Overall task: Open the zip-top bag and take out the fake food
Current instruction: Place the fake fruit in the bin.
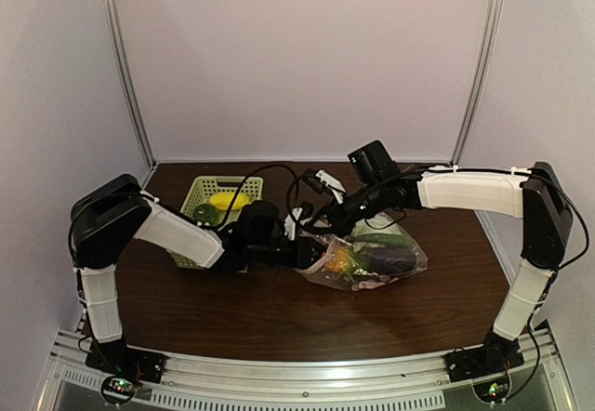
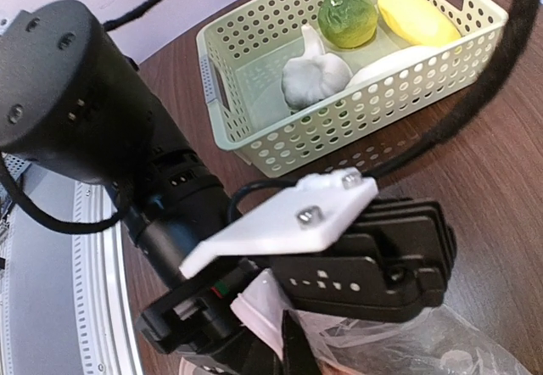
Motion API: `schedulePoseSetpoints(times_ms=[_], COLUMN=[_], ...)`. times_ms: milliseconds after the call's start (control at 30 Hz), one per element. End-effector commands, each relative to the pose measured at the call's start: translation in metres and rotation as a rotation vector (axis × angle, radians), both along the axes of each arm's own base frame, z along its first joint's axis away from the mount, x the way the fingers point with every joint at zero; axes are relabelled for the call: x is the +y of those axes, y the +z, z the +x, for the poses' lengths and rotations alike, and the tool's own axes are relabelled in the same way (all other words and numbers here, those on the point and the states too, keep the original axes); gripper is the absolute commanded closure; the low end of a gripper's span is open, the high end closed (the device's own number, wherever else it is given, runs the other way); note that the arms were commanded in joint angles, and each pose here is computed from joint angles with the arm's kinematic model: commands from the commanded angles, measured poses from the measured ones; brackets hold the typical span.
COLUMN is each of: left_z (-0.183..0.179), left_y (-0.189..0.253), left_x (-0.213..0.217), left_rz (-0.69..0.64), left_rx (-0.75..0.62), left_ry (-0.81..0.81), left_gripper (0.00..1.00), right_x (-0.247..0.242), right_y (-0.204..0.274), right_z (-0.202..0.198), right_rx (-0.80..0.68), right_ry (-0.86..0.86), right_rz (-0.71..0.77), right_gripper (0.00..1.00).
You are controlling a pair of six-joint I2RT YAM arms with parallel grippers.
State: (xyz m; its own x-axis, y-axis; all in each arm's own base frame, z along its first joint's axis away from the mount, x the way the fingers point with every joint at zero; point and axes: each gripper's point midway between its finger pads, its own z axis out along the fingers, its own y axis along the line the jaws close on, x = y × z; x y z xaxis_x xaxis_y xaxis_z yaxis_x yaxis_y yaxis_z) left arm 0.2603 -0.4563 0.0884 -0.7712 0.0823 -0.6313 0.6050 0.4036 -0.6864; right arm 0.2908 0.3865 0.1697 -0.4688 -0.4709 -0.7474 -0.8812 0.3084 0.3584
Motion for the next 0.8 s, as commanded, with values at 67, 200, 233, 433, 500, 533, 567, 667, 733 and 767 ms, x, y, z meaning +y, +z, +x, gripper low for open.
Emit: schedulePoseSetpoints(times_ms=[67, 200, 233, 433, 500, 533, 567, 667, 733, 767], left_z=[0.004, 0.005, 0.005, 0.008, 0.008, 0.01, 0.011, 0.015, 0.019, 0.02], left_y=[0.037, 0.039, 0.038, 0.04, 0.044, 0.046, 0.051, 0.065, 0.075, 0.081], left_x=[0.012, 0.023, 0.026, 0.044, 0.051, 0.055, 0.059, 0.07, 0.078, 0.082], left_rz=[0.041, 0.101, 0.116, 0.171, 0.172, 0.174, 0.169, 0.155, 0.157, 0.16], left_rx=[-0.11, -0.118, -0.118, -0.115, -0.116, -0.123, -0.131, -0.158, -0.178, -0.189], left_ry=[0.03, 0.056, 0.059, 0.091, 0.107, 0.125, 0.139, 0.168, 0.19, 0.202], left_gripper=[0.78, 0.78, 0.78, 0.78, 0.78, 0.78, 0.78, 0.79, 0.79, 0.8], right_x=[-0.015, -0.019, -0.02, -0.03, -0.033, -0.035, -0.036, -0.038, -0.038, -0.038], right_y=[0.015, 0.019, 0.019, 0.028, 0.031, 0.032, 0.032, 0.031, 0.03, 0.03], right_z=[0.021, 0.025, 0.026, 0.033, 0.036, 0.036, 0.037, 0.038, 0.038, 0.037], right_rx=[-0.067, -0.071, -0.072, -0.083, -0.088, -0.089, -0.089, -0.083, -0.077, -0.073], right_ry=[-0.064, -0.075, -0.078, -0.101, -0.11, -0.113, -0.116, -0.115, -0.114, -0.113], right_rz=[-0.01, -0.002, -0.003, 0.012, 0.018, 0.02, 0.023, 0.027, 0.028, 0.028], right_gripper=[1.0, 1.0, 1.0, 1.0, 1.0, 1.0, 1.0, 1.0, 1.0, 1.0])
